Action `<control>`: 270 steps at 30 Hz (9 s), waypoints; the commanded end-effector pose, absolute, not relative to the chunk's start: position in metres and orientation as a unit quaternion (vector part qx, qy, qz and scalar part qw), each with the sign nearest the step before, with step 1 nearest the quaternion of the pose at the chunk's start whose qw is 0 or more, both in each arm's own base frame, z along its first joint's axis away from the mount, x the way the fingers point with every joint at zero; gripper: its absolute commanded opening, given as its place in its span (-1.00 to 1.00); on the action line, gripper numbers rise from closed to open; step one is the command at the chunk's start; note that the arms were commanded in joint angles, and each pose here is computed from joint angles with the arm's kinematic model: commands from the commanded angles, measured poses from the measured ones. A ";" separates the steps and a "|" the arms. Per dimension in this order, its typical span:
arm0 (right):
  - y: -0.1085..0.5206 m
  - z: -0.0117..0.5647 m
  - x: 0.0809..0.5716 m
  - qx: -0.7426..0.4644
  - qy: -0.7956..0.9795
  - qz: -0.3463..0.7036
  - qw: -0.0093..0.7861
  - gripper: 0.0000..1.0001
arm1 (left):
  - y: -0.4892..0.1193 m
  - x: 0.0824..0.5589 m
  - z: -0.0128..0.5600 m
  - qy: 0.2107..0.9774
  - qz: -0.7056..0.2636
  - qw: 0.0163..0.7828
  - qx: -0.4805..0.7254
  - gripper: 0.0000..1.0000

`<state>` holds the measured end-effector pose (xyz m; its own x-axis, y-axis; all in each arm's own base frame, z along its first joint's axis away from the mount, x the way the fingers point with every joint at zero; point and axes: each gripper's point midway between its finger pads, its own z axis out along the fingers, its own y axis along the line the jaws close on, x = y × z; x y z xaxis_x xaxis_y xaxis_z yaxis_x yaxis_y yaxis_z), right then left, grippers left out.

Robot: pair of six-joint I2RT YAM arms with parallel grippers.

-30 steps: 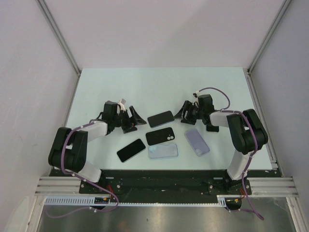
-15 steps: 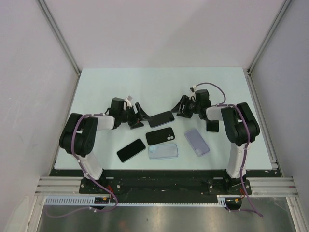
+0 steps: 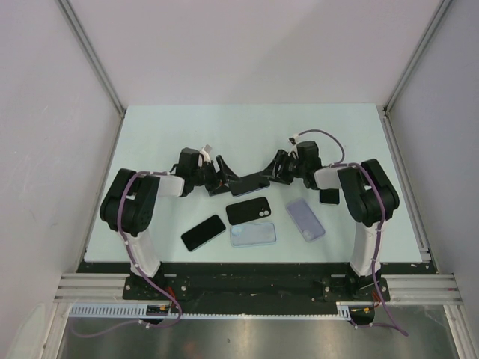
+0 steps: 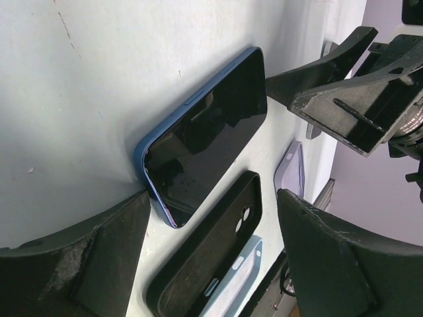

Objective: Put the phone into the phone case

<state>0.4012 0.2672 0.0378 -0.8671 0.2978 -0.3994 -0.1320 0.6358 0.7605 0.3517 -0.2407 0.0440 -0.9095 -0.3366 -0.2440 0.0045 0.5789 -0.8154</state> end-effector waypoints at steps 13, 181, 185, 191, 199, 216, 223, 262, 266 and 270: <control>0.274 0.024 0.329 0.050 0.876 0.449 0.171 0.11 | -0.255 0.344 0.087 0.850 -0.478 0.213 -0.062 0.66; 0.272 0.180 0.217 -0.052 0.792 0.577 0.194 -1.00 | -0.150 0.215 0.134 0.928 -0.201 0.312 -0.001 1.00; 0.265 0.173 0.210 -0.048 0.801 0.565 0.192 -1.00 | -0.172 0.198 0.120 0.939 -0.193 0.282 0.031 1.00; 0.258 0.166 0.196 -0.036 0.802 0.567 0.186 -1.00 | -0.188 0.184 0.104 0.949 -0.178 0.257 0.039 1.00; 0.258 0.164 0.191 -0.039 0.800 0.571 0.181 -1.00 | -0.190 0.177 0.099 0.951 -0.184 0.248 0.032 0.97; 0.257 0.128 0.186 -0.051 0.822 0.548 0.144 -1.00 | -0.230 0.168 0.072 0.948 -0.254 0.178 0.064 0.18; 0.259 0.106 0.183 -0.059 0.833 0.538 0.116 -1.00 | -0.242 0.163 0.055 0.948 -0.273 0.147 0.065 0.13; 0.314 0.033 0.156 -0.023 0.838 0.544 0.030 -1.00 | -0.243 0.158 0.012 0.940 -0.317 0.126 0.011 -0.14; 0.313 0.029 0.150 -0.014 0.834 0.552 0.020 -1.00 | -0.243 0.160 0.014 0.938 -0.317 0.135 0.020 -0.08; 0.311 0.023 0.148 -0.007 0.837 0.547 0.021 -1.00 | -0.246 0.163 0.022 0.933 -0.327 0.147 0.031 0.04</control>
